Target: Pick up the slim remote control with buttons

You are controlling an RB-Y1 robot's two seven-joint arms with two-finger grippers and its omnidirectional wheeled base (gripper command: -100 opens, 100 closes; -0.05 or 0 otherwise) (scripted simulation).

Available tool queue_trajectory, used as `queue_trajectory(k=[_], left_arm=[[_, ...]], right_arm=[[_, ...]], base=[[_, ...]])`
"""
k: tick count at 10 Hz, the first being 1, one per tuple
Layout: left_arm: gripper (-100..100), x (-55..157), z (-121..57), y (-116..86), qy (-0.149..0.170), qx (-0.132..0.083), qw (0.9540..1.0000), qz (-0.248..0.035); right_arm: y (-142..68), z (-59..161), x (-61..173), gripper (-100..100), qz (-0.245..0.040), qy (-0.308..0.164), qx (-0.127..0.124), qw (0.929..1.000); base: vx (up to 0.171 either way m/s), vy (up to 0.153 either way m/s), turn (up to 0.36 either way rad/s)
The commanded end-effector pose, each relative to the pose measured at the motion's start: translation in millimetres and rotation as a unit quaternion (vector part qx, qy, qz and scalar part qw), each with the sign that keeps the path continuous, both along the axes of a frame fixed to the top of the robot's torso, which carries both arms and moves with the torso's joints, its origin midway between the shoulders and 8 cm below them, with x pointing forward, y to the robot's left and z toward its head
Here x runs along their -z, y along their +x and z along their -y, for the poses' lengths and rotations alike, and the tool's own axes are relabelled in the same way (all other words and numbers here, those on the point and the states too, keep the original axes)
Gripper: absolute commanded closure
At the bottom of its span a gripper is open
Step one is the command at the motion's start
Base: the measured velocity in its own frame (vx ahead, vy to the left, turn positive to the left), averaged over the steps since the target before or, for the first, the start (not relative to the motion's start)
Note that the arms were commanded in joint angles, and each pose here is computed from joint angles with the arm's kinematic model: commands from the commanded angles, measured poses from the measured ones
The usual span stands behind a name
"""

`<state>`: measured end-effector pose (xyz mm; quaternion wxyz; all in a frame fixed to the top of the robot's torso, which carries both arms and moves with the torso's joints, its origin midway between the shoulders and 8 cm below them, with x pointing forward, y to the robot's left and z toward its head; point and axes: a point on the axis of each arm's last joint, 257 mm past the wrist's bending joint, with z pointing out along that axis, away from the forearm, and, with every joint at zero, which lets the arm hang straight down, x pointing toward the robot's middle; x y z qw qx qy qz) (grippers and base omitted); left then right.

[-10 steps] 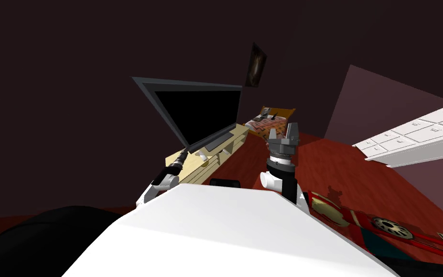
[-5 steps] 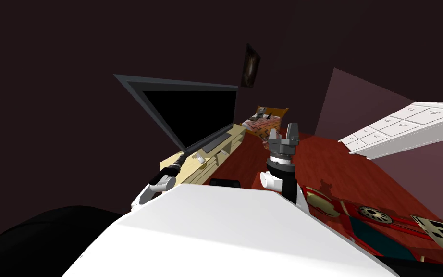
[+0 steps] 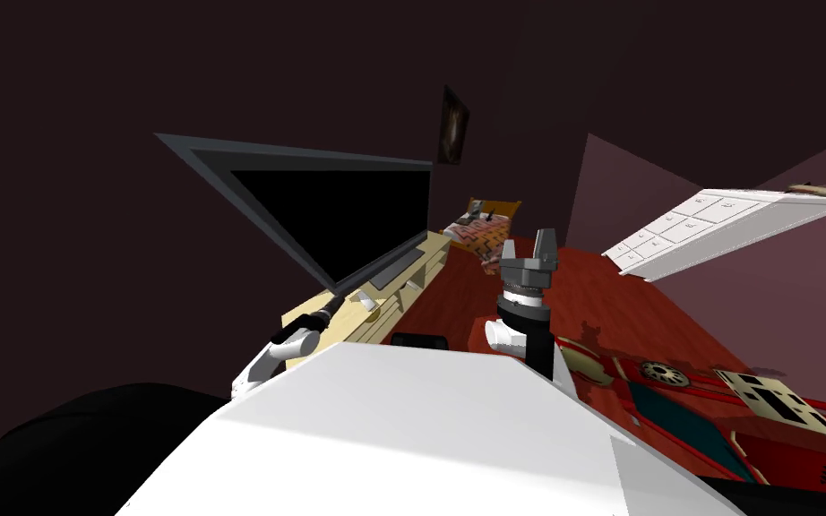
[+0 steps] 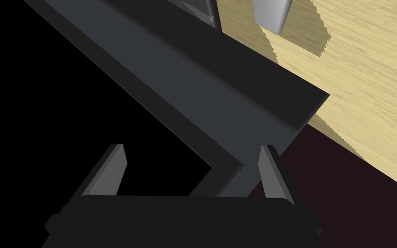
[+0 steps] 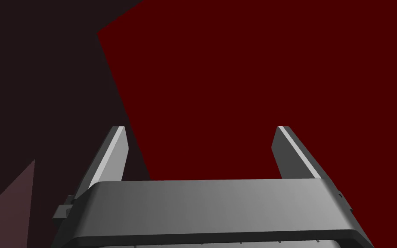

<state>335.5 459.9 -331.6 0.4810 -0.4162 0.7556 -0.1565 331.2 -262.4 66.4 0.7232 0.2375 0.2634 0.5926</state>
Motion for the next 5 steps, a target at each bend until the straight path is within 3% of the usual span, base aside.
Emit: queue_trajectory(k=[1,2,3,4,5], left_arm=[[-100,14,-3.8,-12,0.003,0.001,0.9996,-0.027],[-100,32,-16.6,-27,0.007,0.001,0.9979,-0.064],[-100,34,-16.3,-29,0.006,0.001,0.9977,-0.068],[-100,51,-28.5,-46,0.008,0.000,0.9945,-0.105],[-100,52,-28.2,-47,0.008,0.001,0.9942,-0.107]], right_arm=[[0,0,0,0,0.000,0.000,0.000,1.0000],[0,0,0,0,0.000,0.000,0.000,1.0000],[0,0,0,0,0.000,0.000,0.000,1.0000],[0,0,0,0,0.000,0.000,0.000,1.0000],[0,0,0,0,0.000,0.000,0.000,1.0000]], base=[[0.063,0.001,-0.110],[0.073,-0.006,-0.178],[0.057,-0.005,-0.097],[0.066,-0.005,-0.194],[0.062,-0.003,-0.079]])
